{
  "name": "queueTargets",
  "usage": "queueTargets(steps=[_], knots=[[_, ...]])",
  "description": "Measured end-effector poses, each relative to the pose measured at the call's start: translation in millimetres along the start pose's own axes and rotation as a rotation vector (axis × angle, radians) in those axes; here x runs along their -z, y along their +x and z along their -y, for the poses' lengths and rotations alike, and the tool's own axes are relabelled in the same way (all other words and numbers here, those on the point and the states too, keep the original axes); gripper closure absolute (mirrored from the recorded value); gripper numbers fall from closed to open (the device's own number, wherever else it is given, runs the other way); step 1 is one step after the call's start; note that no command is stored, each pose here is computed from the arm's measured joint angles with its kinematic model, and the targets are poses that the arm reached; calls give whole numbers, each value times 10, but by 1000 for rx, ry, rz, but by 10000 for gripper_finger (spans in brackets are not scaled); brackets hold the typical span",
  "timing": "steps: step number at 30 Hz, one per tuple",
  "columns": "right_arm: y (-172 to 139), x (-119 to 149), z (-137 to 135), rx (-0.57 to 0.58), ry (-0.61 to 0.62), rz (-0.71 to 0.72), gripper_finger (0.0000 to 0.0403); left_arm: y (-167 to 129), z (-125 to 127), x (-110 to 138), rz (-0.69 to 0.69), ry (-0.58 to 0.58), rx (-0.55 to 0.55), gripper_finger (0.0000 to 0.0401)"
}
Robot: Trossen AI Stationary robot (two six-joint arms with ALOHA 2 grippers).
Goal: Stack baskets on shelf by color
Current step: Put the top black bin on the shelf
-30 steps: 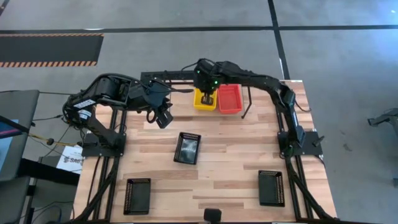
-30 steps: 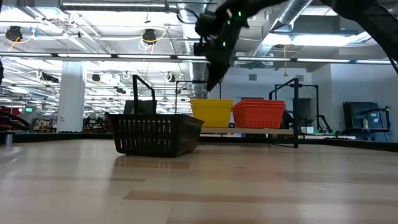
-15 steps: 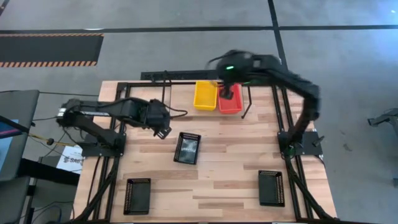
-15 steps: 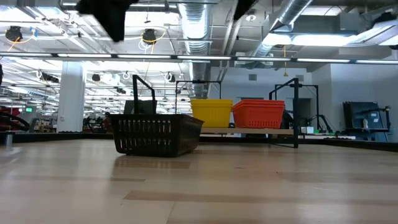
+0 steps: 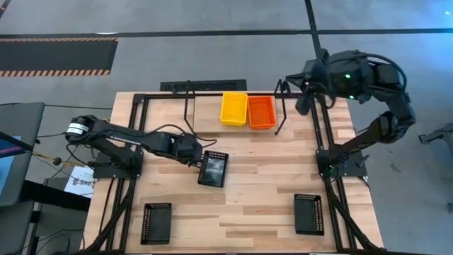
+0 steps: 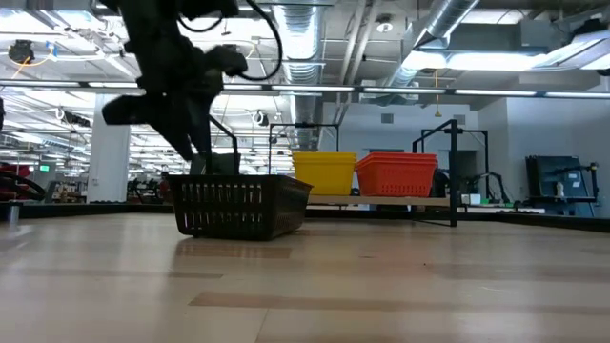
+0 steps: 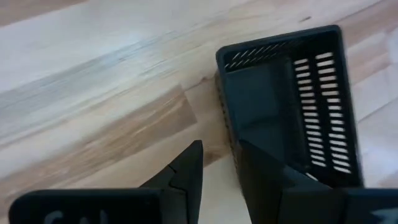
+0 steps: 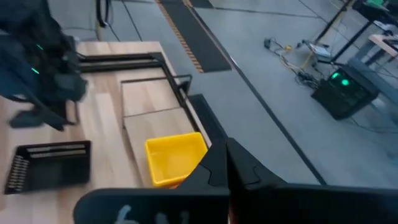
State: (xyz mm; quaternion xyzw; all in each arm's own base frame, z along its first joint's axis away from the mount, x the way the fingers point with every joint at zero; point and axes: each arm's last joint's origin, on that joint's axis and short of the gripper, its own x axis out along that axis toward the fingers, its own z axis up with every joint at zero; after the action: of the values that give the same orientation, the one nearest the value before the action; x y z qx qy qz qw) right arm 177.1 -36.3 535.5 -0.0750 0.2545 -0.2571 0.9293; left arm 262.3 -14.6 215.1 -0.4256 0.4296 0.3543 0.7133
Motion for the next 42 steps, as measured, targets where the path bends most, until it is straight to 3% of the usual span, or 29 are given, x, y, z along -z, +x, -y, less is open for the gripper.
queueTargets(steps=[8, 17, 22, 28, 34, 42], knots=[[-90, 26, 3, -17, 4, 9, 376, 316, 160, -61, 30, 53, 47, 317], [-85, 70, 0, -19, -16, -34, 361, 564, 129, -130, -114, -3, 38, 317], [-85, 90, 0, -20, -27, -54, 361, 485, 201, -181, -90, -25, 68, 317], [-85, 95, -1, -21, -29, -59, 361, 222, 459, -334, -10, 53, 115, 317], [-87, 118, -2, -23, -42, -81, 361, 117, 431, -382, -63, 152, 41, 317], [-85, 119, -3, -24, -48, -83, 361, 88, 214, -285, -202, 93, -171, 317]])
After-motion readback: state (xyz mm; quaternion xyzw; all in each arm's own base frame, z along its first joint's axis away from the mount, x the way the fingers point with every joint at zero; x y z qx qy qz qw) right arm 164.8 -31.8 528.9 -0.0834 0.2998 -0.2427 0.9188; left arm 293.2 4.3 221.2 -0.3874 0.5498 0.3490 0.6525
